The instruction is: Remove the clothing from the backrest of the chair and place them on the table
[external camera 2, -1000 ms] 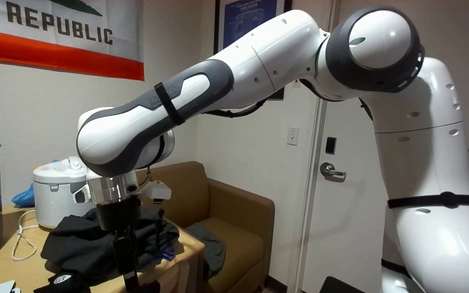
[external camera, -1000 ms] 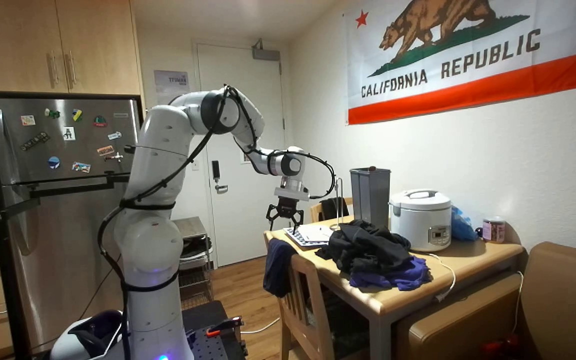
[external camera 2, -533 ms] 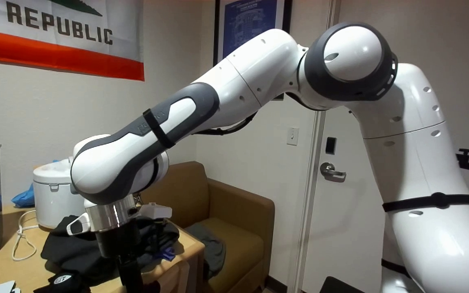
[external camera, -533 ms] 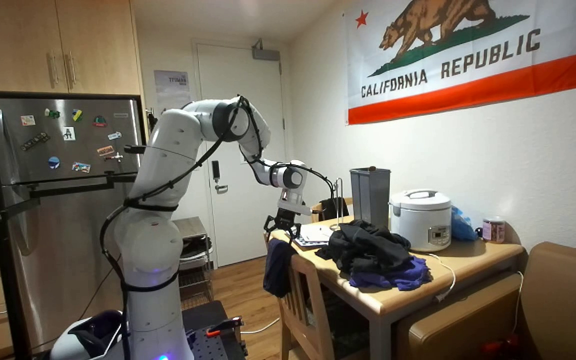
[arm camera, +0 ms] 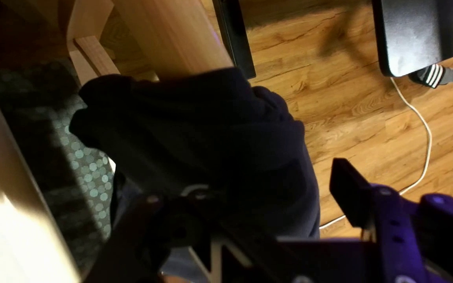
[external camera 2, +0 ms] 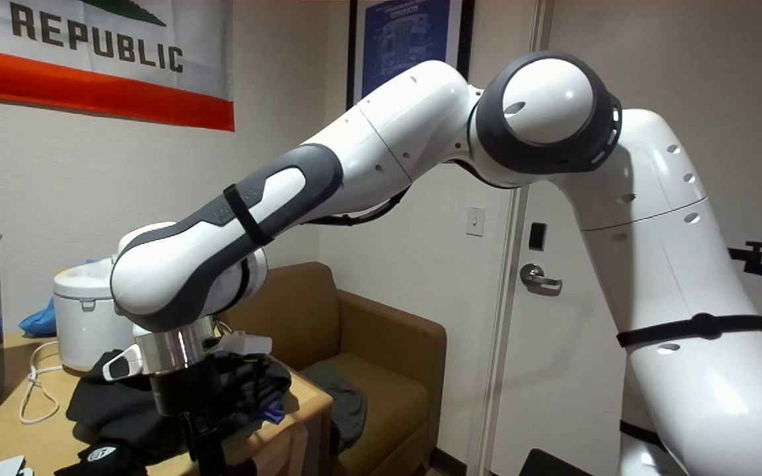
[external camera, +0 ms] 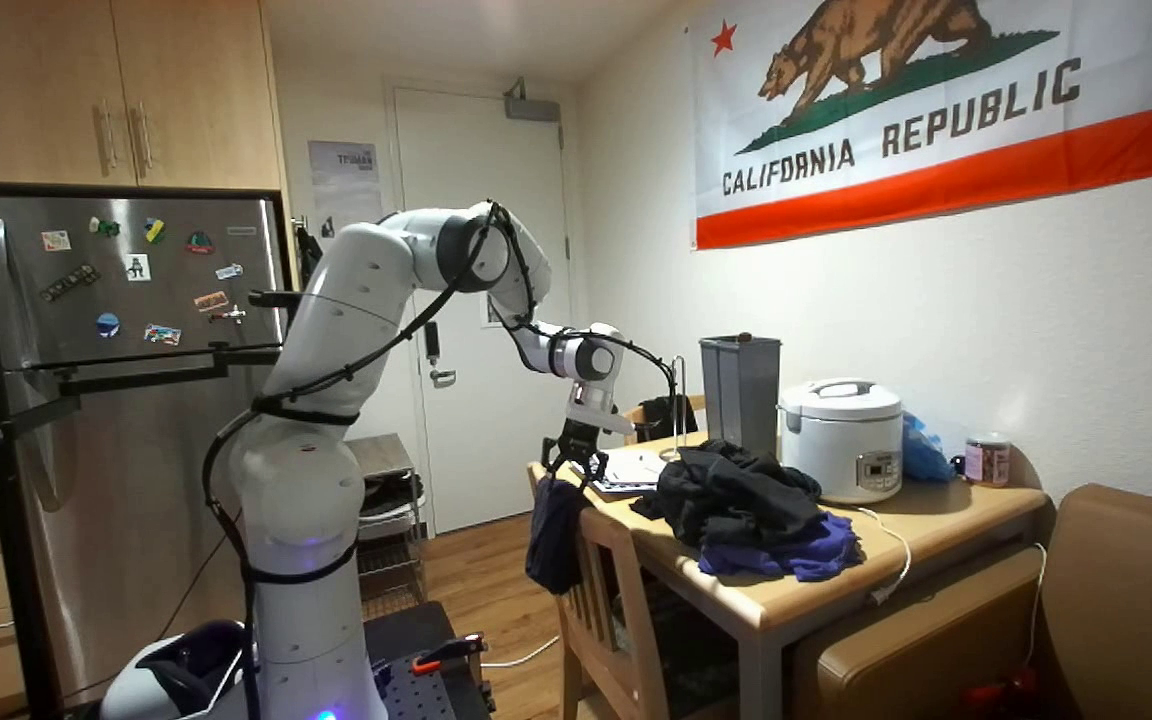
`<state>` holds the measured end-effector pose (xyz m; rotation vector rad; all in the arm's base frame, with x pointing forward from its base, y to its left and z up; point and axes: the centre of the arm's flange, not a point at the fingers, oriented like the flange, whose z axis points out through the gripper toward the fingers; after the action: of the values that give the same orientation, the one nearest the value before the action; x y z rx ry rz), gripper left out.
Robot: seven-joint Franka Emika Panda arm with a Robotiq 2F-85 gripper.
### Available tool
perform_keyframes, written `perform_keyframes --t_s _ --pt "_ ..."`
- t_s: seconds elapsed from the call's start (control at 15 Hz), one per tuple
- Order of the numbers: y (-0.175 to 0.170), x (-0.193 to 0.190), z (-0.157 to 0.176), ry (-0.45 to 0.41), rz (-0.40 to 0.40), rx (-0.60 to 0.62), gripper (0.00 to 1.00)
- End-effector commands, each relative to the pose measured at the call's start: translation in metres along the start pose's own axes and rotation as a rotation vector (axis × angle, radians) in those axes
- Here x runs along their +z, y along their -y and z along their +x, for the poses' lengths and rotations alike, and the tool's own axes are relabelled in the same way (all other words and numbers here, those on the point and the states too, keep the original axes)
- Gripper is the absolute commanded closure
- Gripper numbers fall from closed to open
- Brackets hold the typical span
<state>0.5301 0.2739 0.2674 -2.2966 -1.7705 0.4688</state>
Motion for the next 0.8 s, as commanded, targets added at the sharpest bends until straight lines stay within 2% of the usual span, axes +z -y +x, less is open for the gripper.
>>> perform_keyframes --t_s 0.0,0.27,0.4,0.73 --pt "-0.005 -0.001 0.001 -0.008 0.003 -0.016 0.66" --pt "-0.007 -0.003 0.001 -0.016 -0.001 -0.013 0.96" --pt "-0.007 -0.004 0.000 -0.017 -0.001 -0.013 1.00" --pt "-0.001 -0.015 -0.005 -0.015 -0.018 0.019 0.97"
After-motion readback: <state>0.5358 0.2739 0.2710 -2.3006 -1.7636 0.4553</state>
